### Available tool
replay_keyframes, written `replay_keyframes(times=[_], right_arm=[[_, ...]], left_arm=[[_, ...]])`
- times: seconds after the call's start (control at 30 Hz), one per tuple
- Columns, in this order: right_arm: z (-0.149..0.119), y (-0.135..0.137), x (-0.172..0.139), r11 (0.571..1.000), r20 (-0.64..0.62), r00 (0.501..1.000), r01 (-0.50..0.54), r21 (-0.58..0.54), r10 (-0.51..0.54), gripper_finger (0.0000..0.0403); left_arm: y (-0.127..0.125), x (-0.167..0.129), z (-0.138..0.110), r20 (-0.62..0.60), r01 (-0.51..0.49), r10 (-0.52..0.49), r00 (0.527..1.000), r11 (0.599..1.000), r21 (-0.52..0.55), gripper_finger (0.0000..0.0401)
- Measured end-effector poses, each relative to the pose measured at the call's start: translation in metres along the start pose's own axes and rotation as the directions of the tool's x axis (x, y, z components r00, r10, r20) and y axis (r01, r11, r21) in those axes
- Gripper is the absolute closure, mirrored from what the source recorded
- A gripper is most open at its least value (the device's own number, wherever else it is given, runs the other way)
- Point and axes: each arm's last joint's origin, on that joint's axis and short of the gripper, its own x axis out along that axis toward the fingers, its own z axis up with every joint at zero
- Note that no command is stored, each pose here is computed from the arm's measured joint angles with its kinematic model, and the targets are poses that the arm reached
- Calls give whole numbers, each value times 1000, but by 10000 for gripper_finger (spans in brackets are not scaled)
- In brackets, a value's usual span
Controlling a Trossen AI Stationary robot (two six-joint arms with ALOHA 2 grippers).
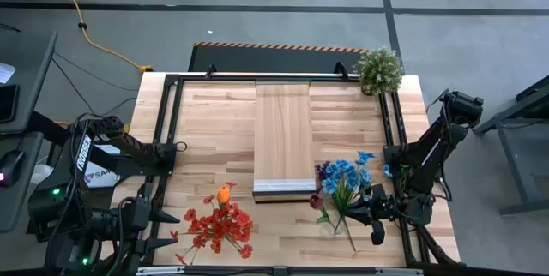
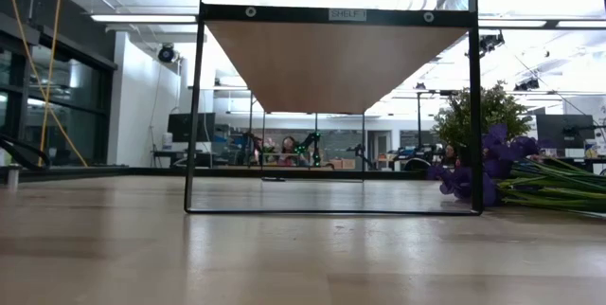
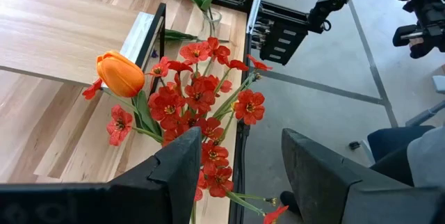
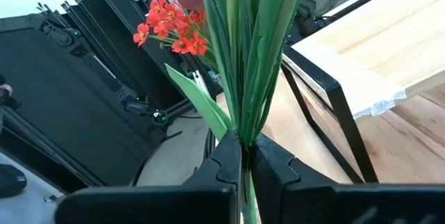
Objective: Pick and place flowers into a vace then onto a shelf
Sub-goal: Put the blue flowers into the right transparent vase
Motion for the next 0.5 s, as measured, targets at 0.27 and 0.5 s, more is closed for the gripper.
replay_keyframes(times=[0.27,0.5], right_arm=[[0,0,0,1000,0,1000,0,-2,0,391],[0,0,0,1000,1,1000,2,11,-2,388]], left_arm=[[0,0,0,0,0,0,1000,1000,0,169],[0,0,0,0,0,0,1000,1000,0,169]])
